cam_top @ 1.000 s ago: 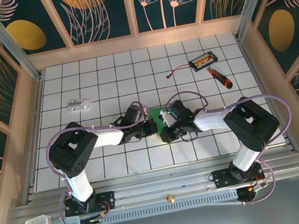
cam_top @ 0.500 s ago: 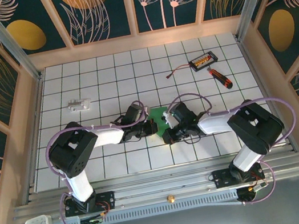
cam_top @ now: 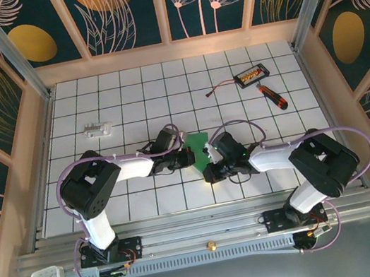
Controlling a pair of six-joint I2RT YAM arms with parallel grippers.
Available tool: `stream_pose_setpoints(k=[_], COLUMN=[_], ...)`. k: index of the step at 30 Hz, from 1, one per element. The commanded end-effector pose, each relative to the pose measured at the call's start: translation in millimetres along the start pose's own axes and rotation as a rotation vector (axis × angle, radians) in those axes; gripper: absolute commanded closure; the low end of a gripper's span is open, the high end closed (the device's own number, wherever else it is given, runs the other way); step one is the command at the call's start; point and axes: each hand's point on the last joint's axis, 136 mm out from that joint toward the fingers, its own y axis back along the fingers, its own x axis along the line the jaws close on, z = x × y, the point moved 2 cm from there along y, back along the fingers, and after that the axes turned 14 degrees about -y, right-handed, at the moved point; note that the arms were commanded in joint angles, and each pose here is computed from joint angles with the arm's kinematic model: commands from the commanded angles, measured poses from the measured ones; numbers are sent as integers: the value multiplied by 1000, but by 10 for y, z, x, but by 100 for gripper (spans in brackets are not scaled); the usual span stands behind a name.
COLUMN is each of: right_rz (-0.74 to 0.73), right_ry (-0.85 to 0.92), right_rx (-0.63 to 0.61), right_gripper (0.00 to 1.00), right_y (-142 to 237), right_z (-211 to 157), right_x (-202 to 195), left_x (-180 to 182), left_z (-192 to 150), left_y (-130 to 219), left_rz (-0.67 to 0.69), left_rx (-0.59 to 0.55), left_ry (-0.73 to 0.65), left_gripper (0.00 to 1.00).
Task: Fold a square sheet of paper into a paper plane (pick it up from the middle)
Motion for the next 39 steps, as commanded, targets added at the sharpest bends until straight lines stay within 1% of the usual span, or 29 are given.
stream_pose_setpoints(k=[1, 4, 10, 12, 15, 19, 26, 34, 39], right_rz=[-171, -141, 80, 119, 120, 97, 35, -63, -121], right_ry=[-114, -88, -5, 7, 19, 19, -30, -131, -165], right_rx=[187, 155, 40, 14, 0, 19, 55, 151, 187], right_gripper=[100, 100, 100, 100, 100, 100, 100, 100, 100], right_y=[47, 118, 306, 323, 276, 126, -35, -56, 14], right_z=[-562, -457, 18, 149, 290, 370, 315, -162, -382], right_x=[-426, -328, 215, 306, 342, 281, -16, -408, -511], left_x=[397, 394, 389, 385, 381, 378, 366, 360, 370], left_z=[-279, -278, -268, -267, -270, -268, -253, -221, -217], left_y=[-53, -50, -58, -62, -63, -63, -49, -45, -45], left_rz=[158, 158, 152, 149, 147, 144, 141, 146, 154], left_rx=[101, 100, 99, 100, 100, 98, 94, 90, 93], left_ry=[34, 31, 33, 33, 36, 38, 35, 25, 20], left_gripper=[100, 100, 100, 100, 100, 100, 100, 100, 100])
